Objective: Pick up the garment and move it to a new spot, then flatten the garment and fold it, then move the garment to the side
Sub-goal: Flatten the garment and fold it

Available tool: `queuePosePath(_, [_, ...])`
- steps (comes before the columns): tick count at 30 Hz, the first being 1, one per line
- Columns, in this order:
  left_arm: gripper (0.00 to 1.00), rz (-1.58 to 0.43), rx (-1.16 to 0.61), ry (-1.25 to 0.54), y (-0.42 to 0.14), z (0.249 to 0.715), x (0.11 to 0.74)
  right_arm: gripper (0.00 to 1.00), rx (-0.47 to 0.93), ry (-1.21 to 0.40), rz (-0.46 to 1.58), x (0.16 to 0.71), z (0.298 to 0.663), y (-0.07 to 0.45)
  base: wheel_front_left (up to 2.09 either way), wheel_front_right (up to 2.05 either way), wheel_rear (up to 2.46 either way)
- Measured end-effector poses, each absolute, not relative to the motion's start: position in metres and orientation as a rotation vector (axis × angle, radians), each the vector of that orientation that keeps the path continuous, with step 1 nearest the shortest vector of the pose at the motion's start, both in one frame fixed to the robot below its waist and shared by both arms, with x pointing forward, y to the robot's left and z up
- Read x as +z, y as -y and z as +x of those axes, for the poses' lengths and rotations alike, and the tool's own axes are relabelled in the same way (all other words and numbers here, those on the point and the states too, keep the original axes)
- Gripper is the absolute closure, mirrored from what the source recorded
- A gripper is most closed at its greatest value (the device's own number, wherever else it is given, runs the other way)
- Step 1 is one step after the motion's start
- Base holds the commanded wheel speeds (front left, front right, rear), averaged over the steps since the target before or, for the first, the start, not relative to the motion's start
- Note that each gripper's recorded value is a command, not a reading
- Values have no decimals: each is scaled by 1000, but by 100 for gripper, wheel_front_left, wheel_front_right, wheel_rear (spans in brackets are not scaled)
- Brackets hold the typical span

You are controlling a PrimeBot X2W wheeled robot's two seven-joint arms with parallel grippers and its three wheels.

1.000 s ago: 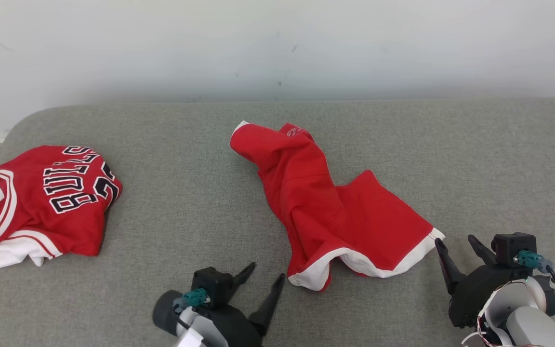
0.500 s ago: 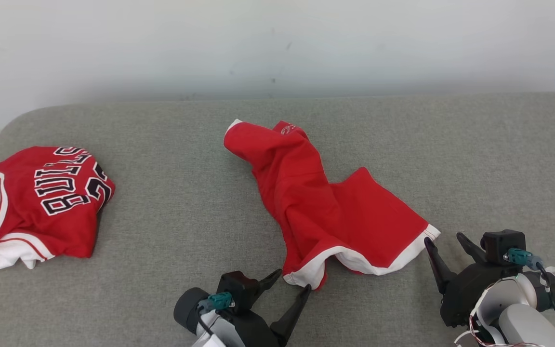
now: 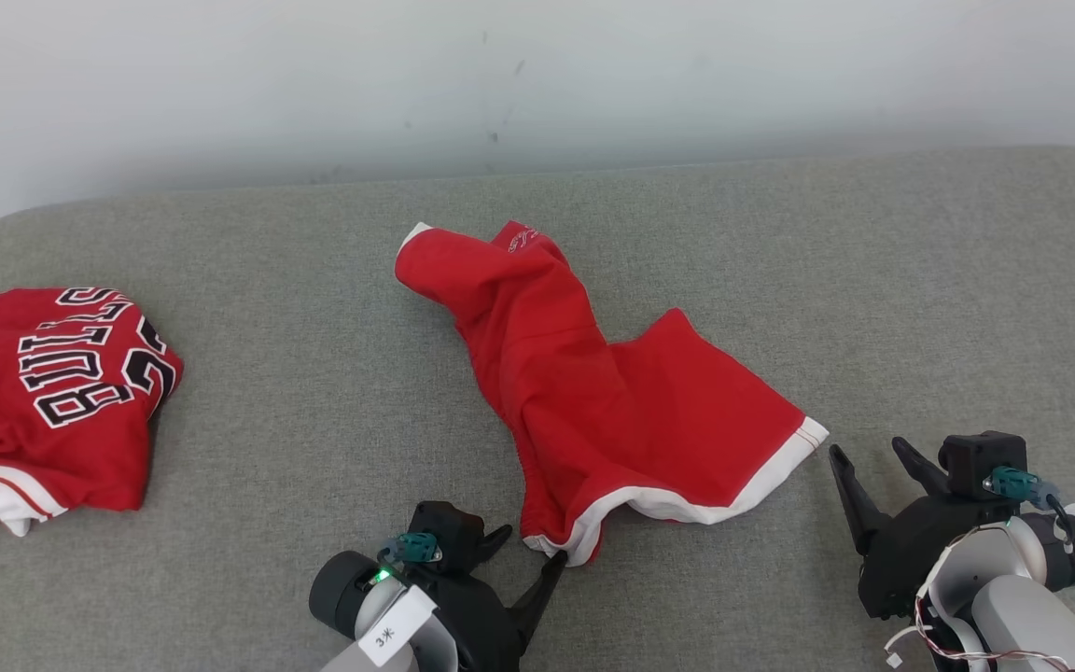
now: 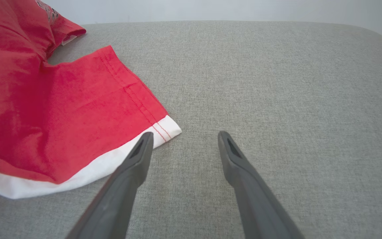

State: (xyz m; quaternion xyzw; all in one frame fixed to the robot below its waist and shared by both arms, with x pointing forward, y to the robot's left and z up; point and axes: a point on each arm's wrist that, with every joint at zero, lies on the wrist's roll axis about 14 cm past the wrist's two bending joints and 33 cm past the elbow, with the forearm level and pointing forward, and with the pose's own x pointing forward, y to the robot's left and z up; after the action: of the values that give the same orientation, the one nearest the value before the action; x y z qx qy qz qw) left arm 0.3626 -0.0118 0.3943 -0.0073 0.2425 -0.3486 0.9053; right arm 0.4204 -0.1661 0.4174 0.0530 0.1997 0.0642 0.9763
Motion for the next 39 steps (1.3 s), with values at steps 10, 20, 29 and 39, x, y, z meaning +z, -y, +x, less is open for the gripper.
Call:
queuePosePath(10, [100, -53, -727, -524, 18, 366, 398, 0, 121, -404, 108, 416, 420, 169, 0, 0, 0])
queuePosePath(20, [100, -47, -633, -438, -16, 397, 415, 0, 116, -393, 108, 417, 422, 170, 0, 0, 0])
queuePosePath(29, [100, -27, -516, -379, -55, 411, 425, 0, 163, -394, 100, 417, 427, 153, 0, 0, 0])
queuePosePath(39, [100, -54, -522, -397, -46, 395, 416, 0, 199, -430, 59, 416, 443, 146, 0, 0, 0])
